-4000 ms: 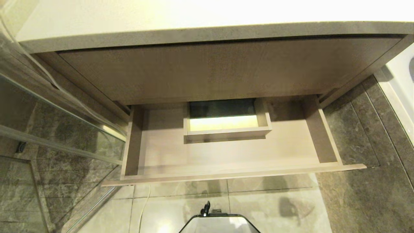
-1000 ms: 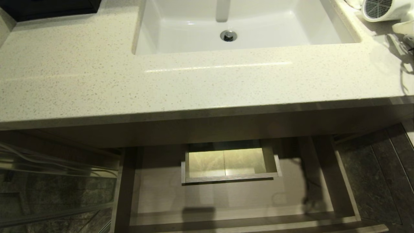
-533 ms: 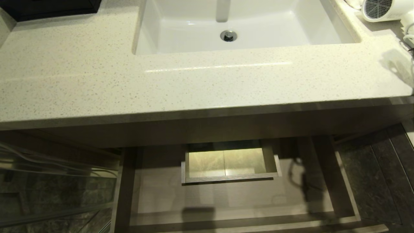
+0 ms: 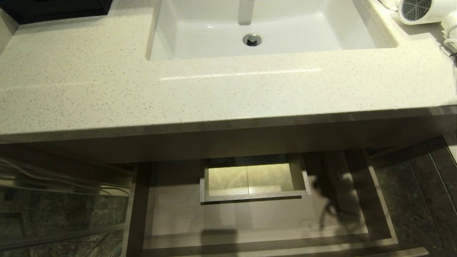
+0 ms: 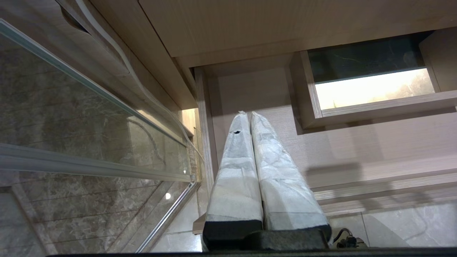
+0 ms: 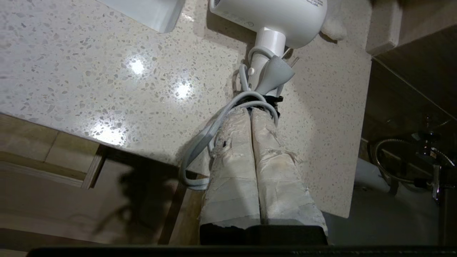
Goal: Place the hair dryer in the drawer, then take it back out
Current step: Close the drawer
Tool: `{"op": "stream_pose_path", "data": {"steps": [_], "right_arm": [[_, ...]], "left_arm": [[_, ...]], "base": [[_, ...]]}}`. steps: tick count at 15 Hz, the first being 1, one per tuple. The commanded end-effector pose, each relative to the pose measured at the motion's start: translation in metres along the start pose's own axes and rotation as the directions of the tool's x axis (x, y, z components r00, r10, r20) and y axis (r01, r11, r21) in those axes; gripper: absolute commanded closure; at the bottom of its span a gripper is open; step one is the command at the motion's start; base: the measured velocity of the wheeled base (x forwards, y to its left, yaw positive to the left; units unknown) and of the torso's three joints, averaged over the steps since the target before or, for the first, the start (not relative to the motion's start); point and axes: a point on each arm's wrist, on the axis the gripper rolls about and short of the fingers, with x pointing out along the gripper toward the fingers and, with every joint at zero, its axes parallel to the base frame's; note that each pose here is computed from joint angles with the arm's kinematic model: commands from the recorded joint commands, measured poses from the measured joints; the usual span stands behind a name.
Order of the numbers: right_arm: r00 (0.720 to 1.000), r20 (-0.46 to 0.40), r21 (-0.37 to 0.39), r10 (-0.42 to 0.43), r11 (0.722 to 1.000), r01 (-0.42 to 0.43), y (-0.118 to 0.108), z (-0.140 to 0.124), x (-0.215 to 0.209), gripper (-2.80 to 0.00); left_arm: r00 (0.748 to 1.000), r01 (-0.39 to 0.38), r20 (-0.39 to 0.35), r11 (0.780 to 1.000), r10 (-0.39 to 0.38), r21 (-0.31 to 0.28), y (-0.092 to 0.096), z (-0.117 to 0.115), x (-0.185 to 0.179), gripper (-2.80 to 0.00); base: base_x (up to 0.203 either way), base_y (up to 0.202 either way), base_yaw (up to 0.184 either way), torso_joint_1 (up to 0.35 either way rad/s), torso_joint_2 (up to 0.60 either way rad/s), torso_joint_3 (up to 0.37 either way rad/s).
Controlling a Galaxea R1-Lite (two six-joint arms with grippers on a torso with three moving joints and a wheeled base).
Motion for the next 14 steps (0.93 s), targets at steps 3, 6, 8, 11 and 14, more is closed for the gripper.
{"op": "stream_pose_path", "data": {"steps": [3, 6, 8, 11, 14], "right_arm": [[0.999, 0.018, -0.008, -0.027, 1.0, 0.027, 0.011, -0.004, -0.029, 0.0], [0.998, -0.002, -0.005, -0.064, 0.998, 0.064, 0.014, -0.008, -0.036, 0.0], [0.996, -0.019, -0.001, -0.083, 0.997, 0.083, 0.016, -0.011, -0.038, 0.0], [0.996, -0.026, 0.002, -0.081, 0.997, 0.081, 0.021, -0.016, -0.043, 0.0], [0.996, -0.034, 0.004, -0.077, 0.997, 0.077, 0.021, -0.017, -0.041, 0.0]], "left_arm": [[1.0, 0.0, -0.002, 1.0, 0.0, 0.0, 0.0, 0.0, 0.0, 0.0], [1.0, 0.0, -0.002, 1.0, 0.0, 0.0, 0.0, 0.0, 0.0, 0.0], [1.0, -0.001, -0.002, 1.0, 0.001, 0.0, 0.0, 0.0, 0.0, 0.0], [1.0, 0.0, -0.002, 1.0, 0.0, 0.0, 0.0, 0.0, 0.0, 0.0], [1.0, 0.0, -0.002, 1.0, 0.0, 0.0, 0.0, 0.0, 0.0, 0.0]], "base": [[0.0, 0.0, 0.0, 0.0, 0.01, 0.014], [0.0, 0.0, 0.0, -0.083, 0.37, 0.275], [0.0, 0.0, 0.0, -0.129, 0.5, 0.371], [0.0, 0.0, 0.0, -0.112, 0.46, 0.353], [0.0, 0.0, 0.0, -0.035, 0.13, 0.097]]}}
